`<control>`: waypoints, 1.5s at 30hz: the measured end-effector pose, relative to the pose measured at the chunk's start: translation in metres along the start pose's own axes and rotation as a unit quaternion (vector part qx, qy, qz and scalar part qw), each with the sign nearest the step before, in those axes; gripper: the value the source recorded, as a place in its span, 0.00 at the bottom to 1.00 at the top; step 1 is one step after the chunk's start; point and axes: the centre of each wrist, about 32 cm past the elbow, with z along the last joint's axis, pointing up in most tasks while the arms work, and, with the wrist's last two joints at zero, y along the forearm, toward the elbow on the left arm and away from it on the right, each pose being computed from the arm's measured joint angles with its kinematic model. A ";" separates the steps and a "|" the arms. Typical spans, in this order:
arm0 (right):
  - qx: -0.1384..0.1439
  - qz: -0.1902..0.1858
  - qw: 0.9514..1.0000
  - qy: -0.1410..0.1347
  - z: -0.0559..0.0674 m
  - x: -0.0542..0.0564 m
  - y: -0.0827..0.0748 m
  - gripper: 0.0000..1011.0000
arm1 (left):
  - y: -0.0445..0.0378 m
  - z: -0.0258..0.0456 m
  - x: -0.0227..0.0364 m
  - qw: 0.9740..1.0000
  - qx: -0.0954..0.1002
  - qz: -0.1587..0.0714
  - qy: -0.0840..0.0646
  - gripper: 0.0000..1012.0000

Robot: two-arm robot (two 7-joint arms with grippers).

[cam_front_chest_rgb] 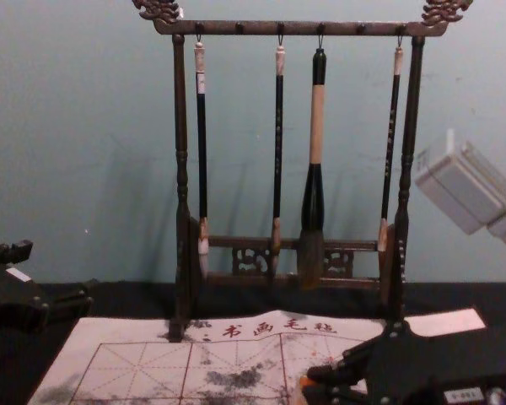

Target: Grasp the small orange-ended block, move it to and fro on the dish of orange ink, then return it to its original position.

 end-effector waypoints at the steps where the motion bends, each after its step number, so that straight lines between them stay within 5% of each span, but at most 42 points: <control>1: 0.000 -0.001 1.000 0.001 0.000 0.001 0.000 0.08 | 0.0000 0.0000 0.0000 1.000 0.000 0.000 0.000 0.99; 17: -0.009 -0.020 1.000 0.008 -0.002 0.005 -0.012 0.08 | 0.0000 0.0000 0.0000 1.000 0.000 0.000 0.000 0.99; 33: -0.010 -0.007 1.000 0.008 0.000 -0.004 -0.026 0.08 | 0.0000 0.0000 0.0000 1.000 0.000 0.000 0.000 0.99; 45: -0.008 0.016 1.000 0.004 0.003 -0.010 -0.019 0.08 | 0.0000 0.0000 0.0000 1.000 0.000 0.000 0.000 0.99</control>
